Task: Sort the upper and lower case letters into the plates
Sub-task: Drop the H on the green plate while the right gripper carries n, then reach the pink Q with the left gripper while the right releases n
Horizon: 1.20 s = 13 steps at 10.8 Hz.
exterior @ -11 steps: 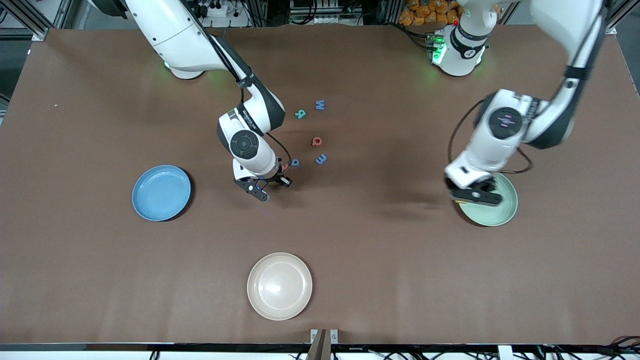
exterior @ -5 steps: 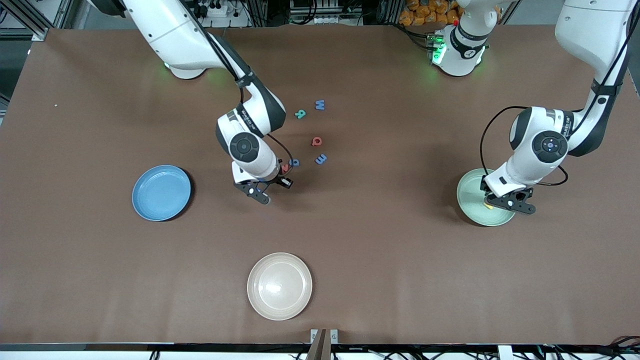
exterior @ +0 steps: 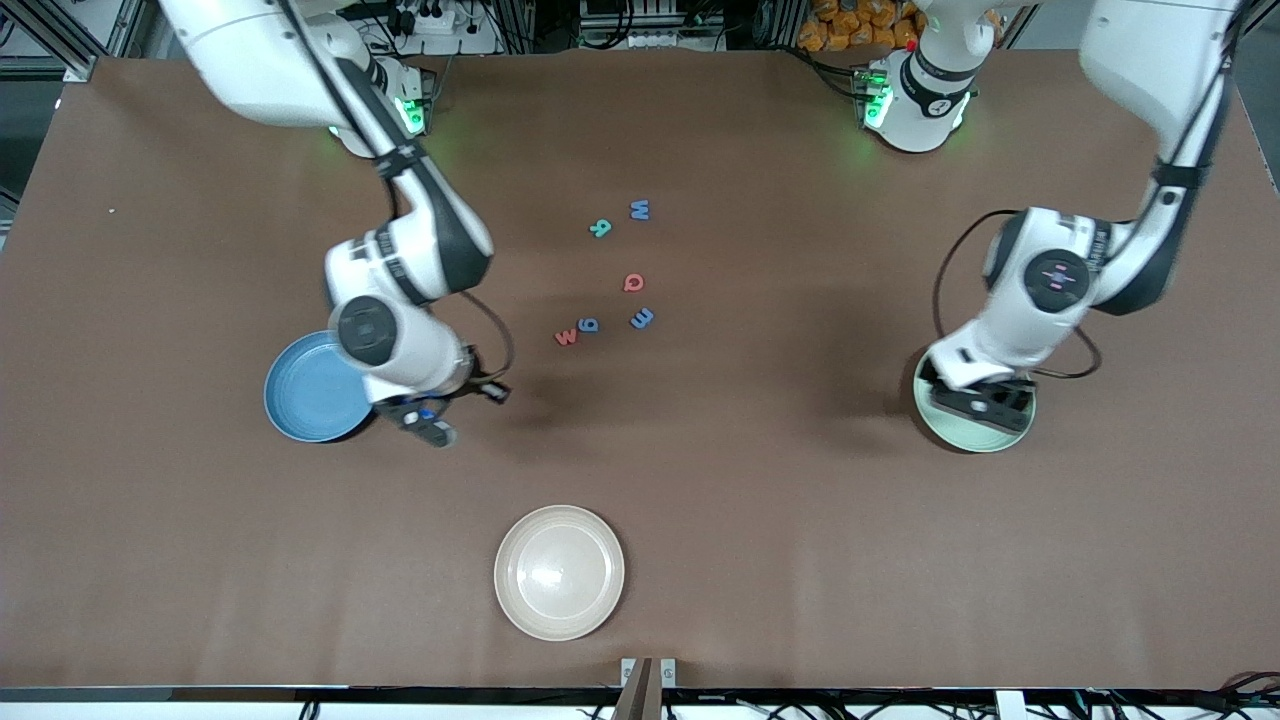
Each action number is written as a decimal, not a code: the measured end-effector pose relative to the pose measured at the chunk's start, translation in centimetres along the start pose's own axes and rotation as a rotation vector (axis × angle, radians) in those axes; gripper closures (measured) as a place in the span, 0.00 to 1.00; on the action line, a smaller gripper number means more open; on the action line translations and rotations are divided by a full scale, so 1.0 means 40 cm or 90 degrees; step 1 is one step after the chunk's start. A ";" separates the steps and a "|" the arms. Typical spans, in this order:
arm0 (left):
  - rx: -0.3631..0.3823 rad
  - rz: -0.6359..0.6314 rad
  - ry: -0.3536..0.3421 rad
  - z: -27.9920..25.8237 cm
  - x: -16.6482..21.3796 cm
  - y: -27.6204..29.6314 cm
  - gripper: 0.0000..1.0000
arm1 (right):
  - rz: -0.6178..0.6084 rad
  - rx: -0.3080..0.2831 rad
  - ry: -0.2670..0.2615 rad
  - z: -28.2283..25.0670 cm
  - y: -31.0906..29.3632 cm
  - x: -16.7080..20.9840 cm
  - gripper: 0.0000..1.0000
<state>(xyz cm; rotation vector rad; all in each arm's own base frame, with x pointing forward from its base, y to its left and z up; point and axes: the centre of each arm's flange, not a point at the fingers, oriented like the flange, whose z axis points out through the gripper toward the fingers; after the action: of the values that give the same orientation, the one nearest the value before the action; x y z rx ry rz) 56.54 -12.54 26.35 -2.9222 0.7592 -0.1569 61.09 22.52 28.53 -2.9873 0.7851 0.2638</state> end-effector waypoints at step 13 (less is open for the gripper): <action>-0.147 0.076 0.030 -0.117 0.053 1.063 0.00 | -0.064 -0.030 -0.046 0.043 0.554 0.363 0.71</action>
<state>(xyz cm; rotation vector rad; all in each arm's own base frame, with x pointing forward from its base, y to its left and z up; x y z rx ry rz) 37.47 -50.85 25.15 -3.0850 1.0209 -0.1351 62.39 -3.67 24.38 -3.0290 0.6291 0.3891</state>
